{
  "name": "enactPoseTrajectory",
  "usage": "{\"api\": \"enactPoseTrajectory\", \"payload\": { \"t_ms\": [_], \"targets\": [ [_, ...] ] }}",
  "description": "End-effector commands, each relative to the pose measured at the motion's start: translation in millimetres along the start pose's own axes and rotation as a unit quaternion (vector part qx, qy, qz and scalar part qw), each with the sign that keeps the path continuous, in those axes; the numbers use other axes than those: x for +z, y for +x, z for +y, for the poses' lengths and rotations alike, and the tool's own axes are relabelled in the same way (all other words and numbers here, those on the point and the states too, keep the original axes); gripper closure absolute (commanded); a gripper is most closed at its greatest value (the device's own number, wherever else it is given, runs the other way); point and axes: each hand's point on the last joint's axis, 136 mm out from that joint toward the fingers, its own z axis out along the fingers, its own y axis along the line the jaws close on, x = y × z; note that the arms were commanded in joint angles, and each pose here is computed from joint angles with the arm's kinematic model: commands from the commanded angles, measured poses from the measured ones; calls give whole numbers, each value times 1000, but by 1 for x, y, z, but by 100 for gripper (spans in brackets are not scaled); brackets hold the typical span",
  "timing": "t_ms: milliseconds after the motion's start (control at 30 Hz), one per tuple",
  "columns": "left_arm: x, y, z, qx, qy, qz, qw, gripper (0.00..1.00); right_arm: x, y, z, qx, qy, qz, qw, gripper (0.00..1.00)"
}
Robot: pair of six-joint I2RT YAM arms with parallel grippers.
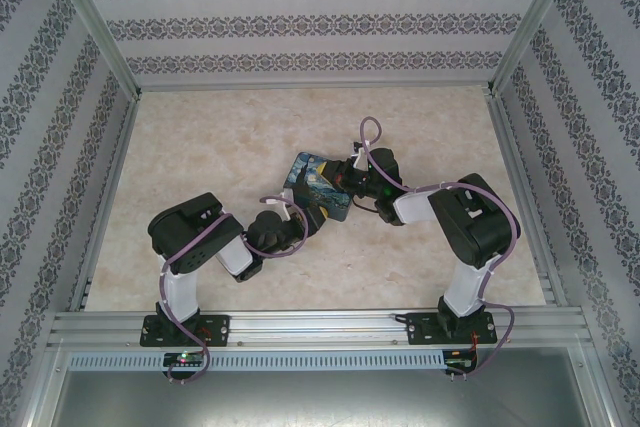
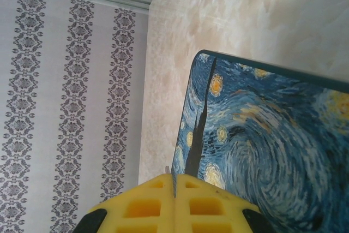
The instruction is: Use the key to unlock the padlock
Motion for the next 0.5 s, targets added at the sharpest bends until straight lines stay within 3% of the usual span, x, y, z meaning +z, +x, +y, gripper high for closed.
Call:
{"api": "enactPoseTrajectory", "payload": {
  "t_ms": [0,133,467],
  "targets": [
    [-4,-2,-21,4,33,-16,999,46,0,15,-41,30,48,18,998,100],
    [-1,-2,-29,10,40,-20,999,46,0,15,-43,32,49,19,998,100],
    [7,-5,-6,-4,6,-43,999,50,-1,16,-43,32,48,18,998,100]
  ]
}}
